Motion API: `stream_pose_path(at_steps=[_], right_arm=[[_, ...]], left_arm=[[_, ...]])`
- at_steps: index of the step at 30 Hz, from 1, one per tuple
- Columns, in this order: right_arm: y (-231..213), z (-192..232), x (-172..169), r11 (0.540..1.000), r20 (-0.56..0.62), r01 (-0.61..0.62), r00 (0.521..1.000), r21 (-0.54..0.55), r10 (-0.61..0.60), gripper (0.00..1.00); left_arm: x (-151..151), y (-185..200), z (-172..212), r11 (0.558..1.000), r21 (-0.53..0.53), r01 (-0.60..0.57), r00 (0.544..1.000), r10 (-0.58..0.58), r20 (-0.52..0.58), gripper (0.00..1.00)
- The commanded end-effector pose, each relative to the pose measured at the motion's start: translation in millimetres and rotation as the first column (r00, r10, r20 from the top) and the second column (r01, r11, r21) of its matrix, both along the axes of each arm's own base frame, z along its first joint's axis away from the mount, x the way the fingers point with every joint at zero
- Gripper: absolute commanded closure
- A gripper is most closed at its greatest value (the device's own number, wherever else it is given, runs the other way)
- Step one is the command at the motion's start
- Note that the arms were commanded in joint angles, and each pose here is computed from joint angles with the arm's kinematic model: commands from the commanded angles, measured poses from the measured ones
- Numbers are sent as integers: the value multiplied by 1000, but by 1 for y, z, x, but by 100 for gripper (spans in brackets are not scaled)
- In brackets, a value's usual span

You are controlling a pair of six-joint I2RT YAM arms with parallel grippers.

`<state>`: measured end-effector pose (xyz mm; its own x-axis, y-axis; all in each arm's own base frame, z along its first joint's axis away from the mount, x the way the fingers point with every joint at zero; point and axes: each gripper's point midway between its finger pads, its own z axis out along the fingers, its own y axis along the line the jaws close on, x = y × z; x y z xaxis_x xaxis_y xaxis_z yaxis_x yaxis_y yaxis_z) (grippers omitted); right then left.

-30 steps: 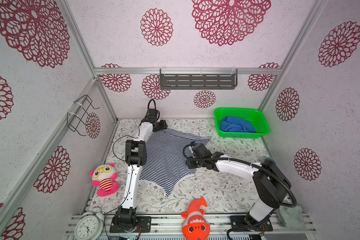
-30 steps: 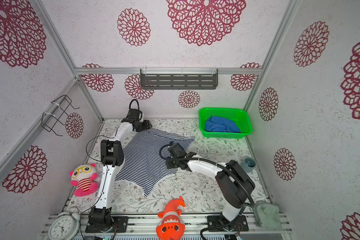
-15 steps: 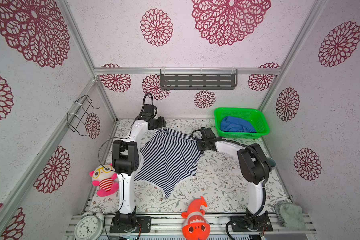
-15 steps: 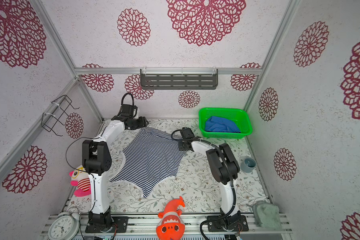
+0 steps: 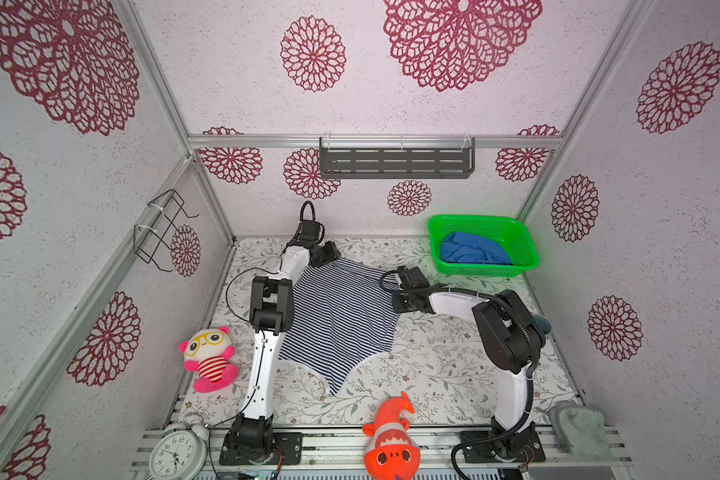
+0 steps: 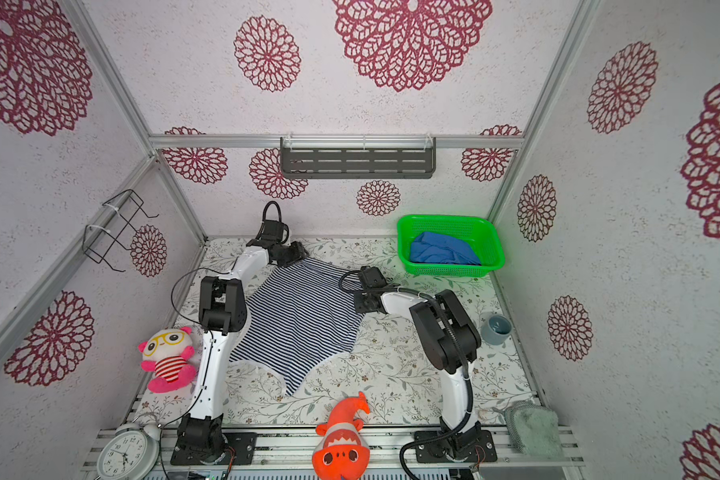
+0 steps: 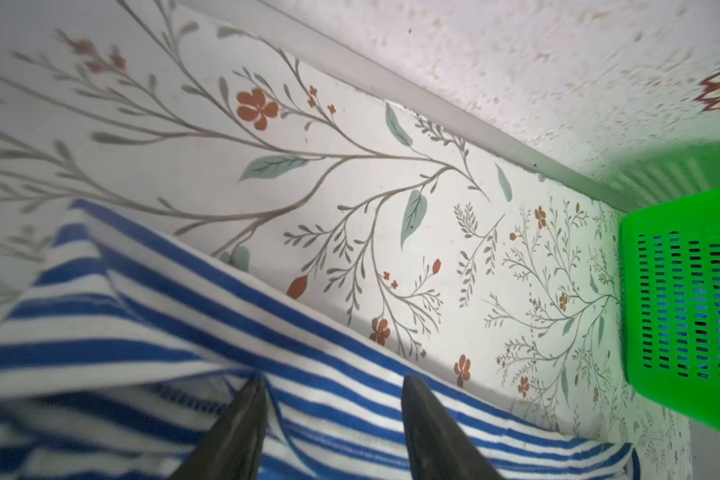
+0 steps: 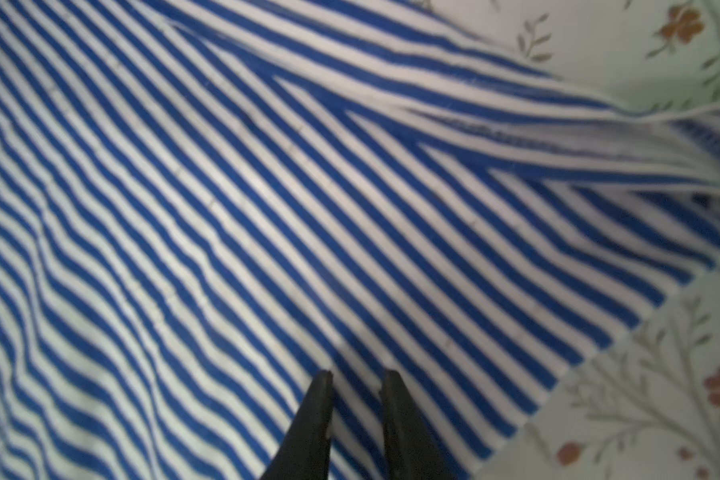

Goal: Fold and stack the tank tops

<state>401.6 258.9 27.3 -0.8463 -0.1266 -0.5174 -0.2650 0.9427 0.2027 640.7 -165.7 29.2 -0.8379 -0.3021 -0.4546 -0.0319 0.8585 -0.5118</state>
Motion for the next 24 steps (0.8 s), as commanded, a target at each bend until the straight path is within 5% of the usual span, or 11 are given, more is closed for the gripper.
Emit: stream_pose_path(at_steps=[1, 7, 11, 17, 24], right_arm=[[30, -29, -85, 996, -253, -58, 965, 73, 74, 76], [69, 12, -125, 978, -245, -113, 957, 175, 154, 74], [35, 44, -93, 997, -92, -71, 993, 29, 74, 69], [-16, 60, -34, 994, 33, -12, 999, -112, 16, 64], [-3, 52, 18, 980, 74, -133, 987, -149, 145, 60]], left_arm=[[-17, -27, -38, 999, -32, 28, 992, -31, -121, 44], [-16, -75, -27, 982, -106, 154, 985, -161, -62, 40], [-17, -70, 36, 975, 25, 220, 972, -221, 77, 29], [-49, -6, 132, 975, 193, 106, 977, -138, 162, 18], [-145, 84, 94, 958, 272, -95, 995, 100, -4, 31]])
